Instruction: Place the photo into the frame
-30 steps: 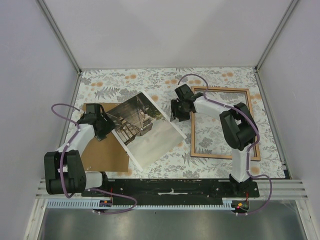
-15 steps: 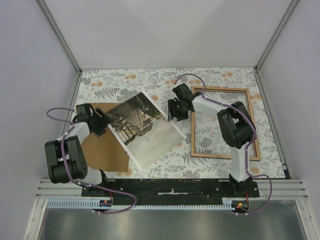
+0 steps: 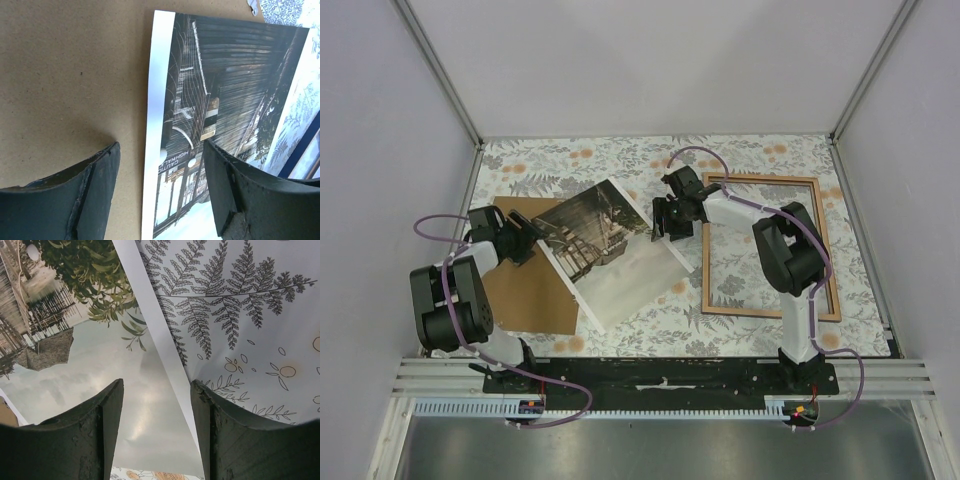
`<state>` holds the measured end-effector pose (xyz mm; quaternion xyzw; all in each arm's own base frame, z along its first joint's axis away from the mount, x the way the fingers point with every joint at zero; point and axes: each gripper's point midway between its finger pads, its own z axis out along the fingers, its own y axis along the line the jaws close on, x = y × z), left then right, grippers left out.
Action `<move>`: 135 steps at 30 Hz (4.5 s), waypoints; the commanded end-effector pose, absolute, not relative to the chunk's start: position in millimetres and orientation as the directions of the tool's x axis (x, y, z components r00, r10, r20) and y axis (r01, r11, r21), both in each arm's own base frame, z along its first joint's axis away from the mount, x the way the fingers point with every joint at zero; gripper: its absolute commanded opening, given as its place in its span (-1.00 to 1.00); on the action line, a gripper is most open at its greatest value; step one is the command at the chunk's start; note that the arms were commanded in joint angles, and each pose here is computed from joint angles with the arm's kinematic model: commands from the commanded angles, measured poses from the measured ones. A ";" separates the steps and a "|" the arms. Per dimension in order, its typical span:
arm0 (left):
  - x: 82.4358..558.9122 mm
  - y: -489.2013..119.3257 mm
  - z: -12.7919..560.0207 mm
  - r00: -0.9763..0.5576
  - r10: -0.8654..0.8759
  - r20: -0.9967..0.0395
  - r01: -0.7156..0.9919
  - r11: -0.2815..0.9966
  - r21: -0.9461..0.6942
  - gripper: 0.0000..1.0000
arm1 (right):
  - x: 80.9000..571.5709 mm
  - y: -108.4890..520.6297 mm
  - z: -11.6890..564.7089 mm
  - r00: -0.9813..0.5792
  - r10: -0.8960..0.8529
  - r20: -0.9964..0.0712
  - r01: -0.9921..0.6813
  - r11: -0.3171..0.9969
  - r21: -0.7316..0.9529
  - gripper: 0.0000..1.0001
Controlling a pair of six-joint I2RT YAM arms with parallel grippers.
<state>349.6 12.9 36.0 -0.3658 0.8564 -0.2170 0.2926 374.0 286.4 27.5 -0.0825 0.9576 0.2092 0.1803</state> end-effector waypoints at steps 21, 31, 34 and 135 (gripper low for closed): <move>373.7 -22.2 59.9 -0.558 -0.761 -0.330 -0.341 0.573 -0.745 0.03 | 366.7 297.8 -3.2 -0.943 -0.134 -0.305 -0.255 0.879 0.402 0.26; 372.0 -32.5 42.8 -0.592 -0.746 -0.305 -0.338 0.573 -0.746 -0.27 | 366.5 297.8 -4.0 -0.944 -0.139 -0.299 -0.257 0.880 0.400 0.26; 370.5 -34.8 31.9 -0.603 -0.743 -0.289 -0.357 0.576 -0.736 -0.28 | 367.3 297.8 -3.7 -0.943 -0.142 -0.301 -0.259 0.880 0.398 0.26; 333.4 -213.6 427.2 0.500 0.008 -0.866 0.619 0.696 0.364 -0.95 | 379.6 101.0 407.5 -0.479 0.520 -0.707 0.005 0.807 0.590 0.56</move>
